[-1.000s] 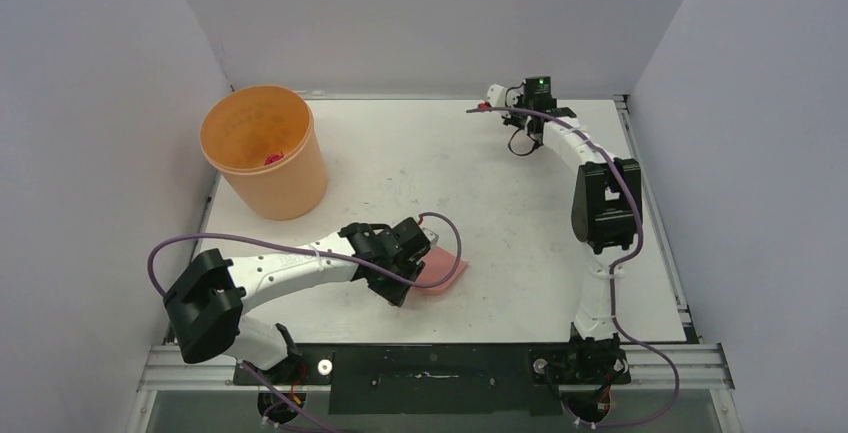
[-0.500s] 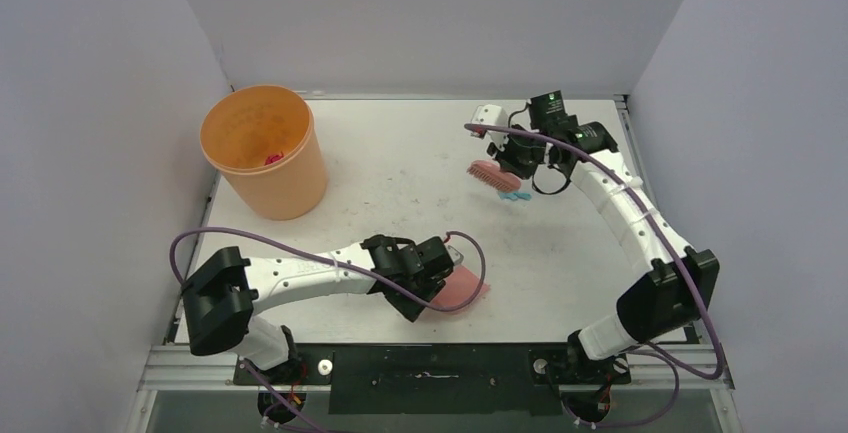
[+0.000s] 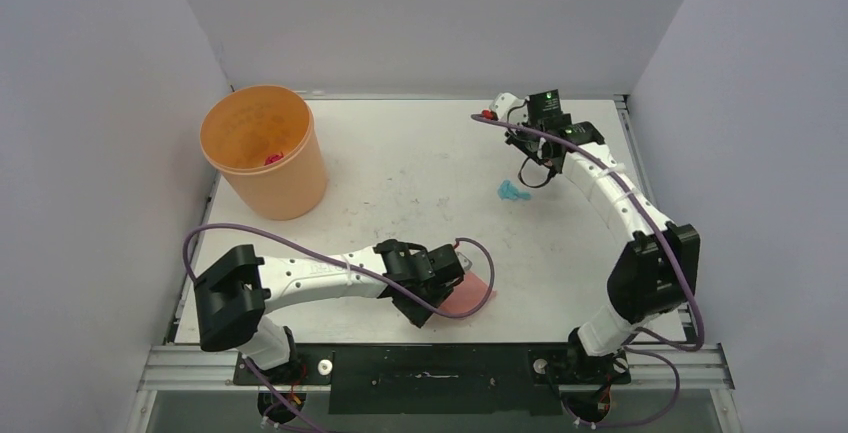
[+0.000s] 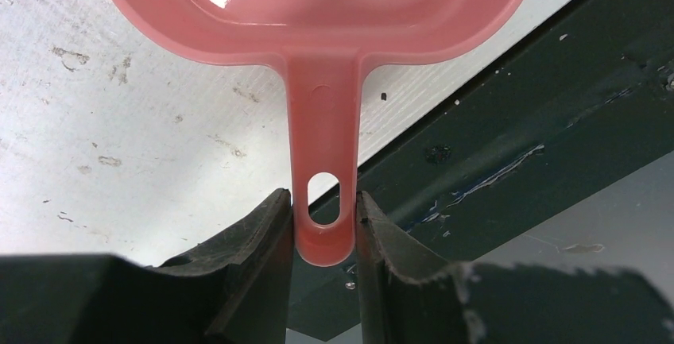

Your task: Sweep away the paper scraps from the table

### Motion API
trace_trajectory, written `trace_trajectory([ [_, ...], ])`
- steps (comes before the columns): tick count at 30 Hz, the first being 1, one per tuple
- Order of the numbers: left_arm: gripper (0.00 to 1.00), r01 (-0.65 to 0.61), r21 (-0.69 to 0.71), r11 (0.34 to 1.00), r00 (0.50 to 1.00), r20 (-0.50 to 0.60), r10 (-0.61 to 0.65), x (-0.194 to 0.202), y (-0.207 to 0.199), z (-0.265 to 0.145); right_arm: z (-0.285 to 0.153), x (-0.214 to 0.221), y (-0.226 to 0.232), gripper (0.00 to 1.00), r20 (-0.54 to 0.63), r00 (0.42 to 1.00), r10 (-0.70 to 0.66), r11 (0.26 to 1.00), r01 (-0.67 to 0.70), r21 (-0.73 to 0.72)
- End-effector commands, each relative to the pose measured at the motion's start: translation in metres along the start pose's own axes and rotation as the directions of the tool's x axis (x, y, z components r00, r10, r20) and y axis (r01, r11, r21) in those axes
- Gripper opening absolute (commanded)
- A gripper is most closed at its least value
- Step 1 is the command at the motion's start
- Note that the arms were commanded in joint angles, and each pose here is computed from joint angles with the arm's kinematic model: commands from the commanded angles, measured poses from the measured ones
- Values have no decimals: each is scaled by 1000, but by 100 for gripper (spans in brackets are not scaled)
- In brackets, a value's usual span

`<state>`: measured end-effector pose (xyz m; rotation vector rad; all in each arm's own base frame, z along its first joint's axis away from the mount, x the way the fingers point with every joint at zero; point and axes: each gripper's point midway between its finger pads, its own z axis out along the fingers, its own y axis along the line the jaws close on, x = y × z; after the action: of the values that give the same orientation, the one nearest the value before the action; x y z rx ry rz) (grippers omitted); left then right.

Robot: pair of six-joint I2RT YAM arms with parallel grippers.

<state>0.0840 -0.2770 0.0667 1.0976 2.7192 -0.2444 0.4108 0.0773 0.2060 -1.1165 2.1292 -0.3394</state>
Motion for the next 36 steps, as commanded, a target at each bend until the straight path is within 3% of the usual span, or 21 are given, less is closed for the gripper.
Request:
trace_trajectory([
  [1, 0, 18, 19, 1000, 999, 28, -18, -15, -10, -5, 24, 2, -42, 5, -44, 997, 60, 986, -52, 158],
  [6, 0, 11, -9, 1000, 1000, -4, -11, -16, -8, -4, 59, 6, 0, 5, -67, 996, 58, 998, -59, -10],
  [10, 0, 1, -33, 999, 999, -40, -3, -14, -5, -2, 52, 2, 55, 5, -57, 998, 41, 983, -51, -177],
  [17, 0, 1, -43, 999, 996, -84, -5, -15, -2, 7, -6, -4, 123, 5, 21, 999, 32, 915, -21, -402],
  [21, 0, 15, -30, 999, 994, -106, -18, -17, 2, 11, -34, 7, 161, 5, 4, 999, 51, 859, -42, -510],
  [26, 0, 18, -23, 1000, 996, -86, -20, -29, 5, 10, -82, -5, 197, 5, 10, 986, 167, 706, -112, -699],
  [30, 0, 19, -23, 1000, 997, -70, -21, -36, 4, 9, -106, -18, 190, 5, 9, 960, 281, 626, -176, -760],
  [36, 0, 27, -15, 1000, 998, -55, -28, -33, 4, 9, -99, -6, 123, 5, -48, 915, 401, 618, -309, -723],
])
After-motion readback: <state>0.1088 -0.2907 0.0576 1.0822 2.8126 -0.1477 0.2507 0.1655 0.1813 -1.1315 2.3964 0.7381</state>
